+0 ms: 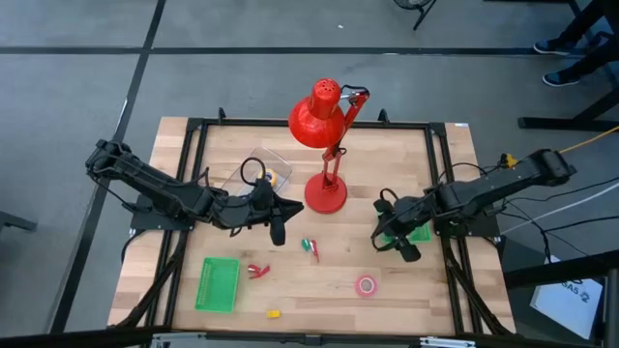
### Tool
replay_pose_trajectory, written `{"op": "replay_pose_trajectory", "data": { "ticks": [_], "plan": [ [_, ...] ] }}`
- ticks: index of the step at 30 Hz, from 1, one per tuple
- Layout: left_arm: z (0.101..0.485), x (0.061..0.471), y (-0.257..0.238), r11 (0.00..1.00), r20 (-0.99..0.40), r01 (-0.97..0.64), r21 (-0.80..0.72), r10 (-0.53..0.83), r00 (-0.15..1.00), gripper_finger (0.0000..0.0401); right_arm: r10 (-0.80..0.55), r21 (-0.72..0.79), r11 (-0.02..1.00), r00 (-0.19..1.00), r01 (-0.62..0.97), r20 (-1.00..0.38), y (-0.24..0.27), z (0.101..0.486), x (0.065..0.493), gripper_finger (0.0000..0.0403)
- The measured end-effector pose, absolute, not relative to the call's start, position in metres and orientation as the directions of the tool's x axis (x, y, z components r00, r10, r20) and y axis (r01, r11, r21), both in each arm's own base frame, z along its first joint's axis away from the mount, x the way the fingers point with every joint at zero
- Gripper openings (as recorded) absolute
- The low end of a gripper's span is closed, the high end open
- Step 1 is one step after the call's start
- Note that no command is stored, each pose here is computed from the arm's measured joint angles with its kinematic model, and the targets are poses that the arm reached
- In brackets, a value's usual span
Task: Pick and place Stapler, Stapler remover, tape
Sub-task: Put the pink tape into the transparent bin
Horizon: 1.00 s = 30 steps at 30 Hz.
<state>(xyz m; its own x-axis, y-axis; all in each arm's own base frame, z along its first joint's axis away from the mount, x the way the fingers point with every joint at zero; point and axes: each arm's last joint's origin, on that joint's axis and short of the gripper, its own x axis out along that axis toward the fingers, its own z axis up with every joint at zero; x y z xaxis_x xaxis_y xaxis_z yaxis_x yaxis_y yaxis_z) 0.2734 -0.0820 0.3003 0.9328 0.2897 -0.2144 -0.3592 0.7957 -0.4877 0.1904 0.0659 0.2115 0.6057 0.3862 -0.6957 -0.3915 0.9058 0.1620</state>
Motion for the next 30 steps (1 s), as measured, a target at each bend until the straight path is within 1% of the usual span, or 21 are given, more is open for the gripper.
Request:
{"op": "replay_pose_trajectory", "data": {
  "ticks": [8,11,16,21,30],
  "plan": [
    [0.3,0.273,-0.082,0.797,-0.22,-0.362,-0.483,0.29,0.931,0.0047,0.355,0.155,0.916,0.568,-0.37,-0.743,0.067,0.2,0.196,0.0199],
    [0.299,0.273,-0.082,0.8,-0.225,-0.357,-0.483,0.28,0.933,0.0047,0.372,0.168,0.906,0.543,-0.389,-0.753,0.068,0.196,0.198,0.0199],
    [0.298,0.273,-0.083,0.805,-0.238,-0.347,-0.481,0.261,0.936,0.0047,0.467,0.168,0.82,0.471,-0.547,-0.748,0.081,0.188,0.2,0.0199],
    [0.298,0.273,-0.083,0.802,-0.24,-0.347,-0.487,0.258,0.936,0.0047,0.53,0.079,0.722,0.477,-0.687,-0.701,0.106,0.186,0.203,0.0199],
    [0.296,0.272,-0.082,0.805,-0.259,-0.358,-0.473,0.261,0.93,0.0047,0.499,-0.071,0.581,0.424,-0.811,-0.756,0.136,0.161,0.202,0.0199]
  ]
}}
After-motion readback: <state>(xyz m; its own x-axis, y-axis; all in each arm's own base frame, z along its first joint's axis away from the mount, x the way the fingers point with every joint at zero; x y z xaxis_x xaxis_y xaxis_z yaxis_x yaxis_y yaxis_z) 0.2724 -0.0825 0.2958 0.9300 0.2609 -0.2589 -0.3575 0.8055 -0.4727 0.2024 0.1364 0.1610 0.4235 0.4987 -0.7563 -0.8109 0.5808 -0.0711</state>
